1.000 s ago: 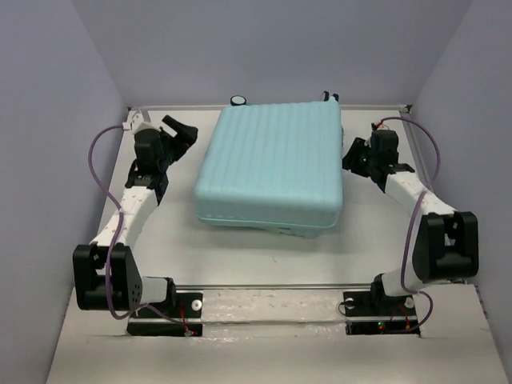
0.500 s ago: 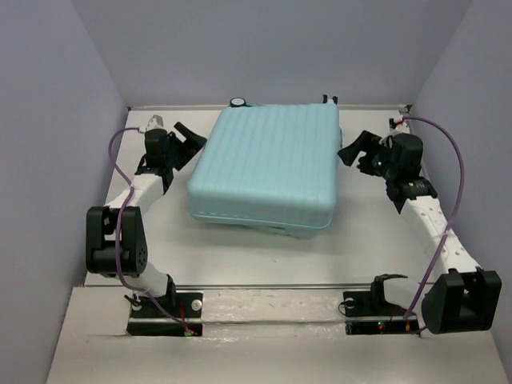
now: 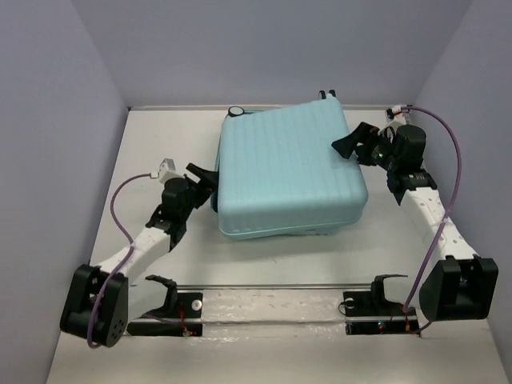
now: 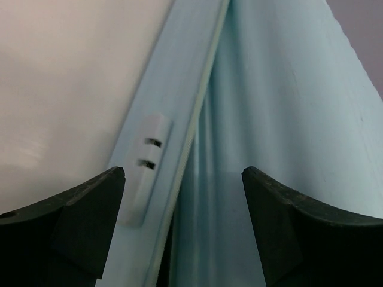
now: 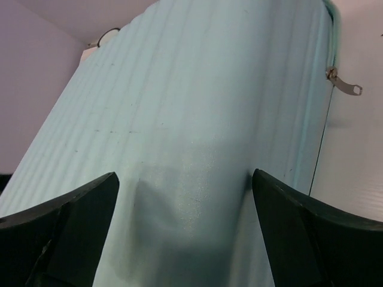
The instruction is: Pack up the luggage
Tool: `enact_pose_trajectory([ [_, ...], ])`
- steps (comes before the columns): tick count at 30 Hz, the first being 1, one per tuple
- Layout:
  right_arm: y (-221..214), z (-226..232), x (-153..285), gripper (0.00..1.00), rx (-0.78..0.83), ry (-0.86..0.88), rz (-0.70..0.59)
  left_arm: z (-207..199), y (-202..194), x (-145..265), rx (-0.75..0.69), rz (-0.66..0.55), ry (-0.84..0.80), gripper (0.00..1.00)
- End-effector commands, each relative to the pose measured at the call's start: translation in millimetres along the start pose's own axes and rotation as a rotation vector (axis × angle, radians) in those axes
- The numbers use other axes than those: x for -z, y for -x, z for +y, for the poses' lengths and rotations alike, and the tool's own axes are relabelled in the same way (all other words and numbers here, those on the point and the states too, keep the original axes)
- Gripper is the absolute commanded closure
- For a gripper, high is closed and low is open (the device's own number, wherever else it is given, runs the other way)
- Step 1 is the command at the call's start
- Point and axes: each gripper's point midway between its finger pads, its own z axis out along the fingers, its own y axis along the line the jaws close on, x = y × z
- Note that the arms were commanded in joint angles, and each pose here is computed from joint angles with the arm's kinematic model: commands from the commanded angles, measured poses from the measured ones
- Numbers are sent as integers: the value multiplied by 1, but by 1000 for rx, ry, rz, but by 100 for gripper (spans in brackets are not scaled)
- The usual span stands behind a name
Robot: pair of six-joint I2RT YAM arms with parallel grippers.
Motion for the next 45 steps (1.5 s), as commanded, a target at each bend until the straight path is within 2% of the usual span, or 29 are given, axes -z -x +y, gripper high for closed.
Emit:
enact_pose_trajectory([
  [1,-36,41,-3,7,-28,199,170,-57,-66,56,-11,172,-249,9],
  [2,-35,41,-3,10,-7,201,168,-53,-67,62,-27,160,-220,9],
  [5,-34,43,0,12,50,215,177,-80,-26,87,-42,1,-262,9],
  [6,-31,44,1,12,59,227,179,-77,-17,91,-102,-29,-228,9],
  [7,-30,46,2,12,84,243,180,-105,26,107,-109,-168,-243,7],
  [8,-31,46,-1,11,87,254,191,-105,42,112,-192,-221,-193,5],
  [9,-33,50,-1,11,97,286,200,-114,65,114,-207,-285,-165,1],
  [10,-33,49,-3,9,106,293,205,-152,100,130,-200,-365,-218,1],
  [11,-34,43,-7,8,98,283,211,-166,113,129,-220,-374,-232,1],
  [13,-33,37,-10,5,92,275,215,-188,126,96,-243,-299,-264,1],
  [14,-33,37,-11,3,107,283,215,-222,137,96,-268,-228,-402,1],
  [15,-31,34,-11,1,107,277,210,-229,142,83,-272,-196,-412,1],
  [16,-30,32,-13,0,106,269,209,-212,133,36,-269,-119,-336,1],
  [17,-30,31,-13,0,102,264,209,-224,145,25,-287,-119,-356,1],
  [18,-29,28,-16,0,101,248,204,-200,134,-21,-274,-32,-290,1],
  [21,-26,21,-18,0,74,216,195,-195,148,-61,-253,28,-288,1],
  [22,-26,22,-18,0,70,220,197,-171,139,-94,-234,83,-245,1],
  [23,-26,21,-18,0,71,220,198,-181,138,-100,-232,129,-299,1],
  [24,-26,20,-19,0,70,214,196,-160,130,-125,-204,185,-275,1],
  [25,-27,20,-18,0,77,216,195,-171,130,-128,-209,214,-321,1],
  [28,-26,19,-16,0,83,201,185,-161,113,-147,-204,286,-336,1],
  [36,-29,18,-18,0,61,201,197,-141,68,-159,-157,390,-364,1],
  [38,-31,13,-21,0,53,191,207,-142,57,-154,-145,397,-387,1],
  [45,-38,5,-27,0,35,174,225,-149,61,-121,-149,340,-387,1],
])
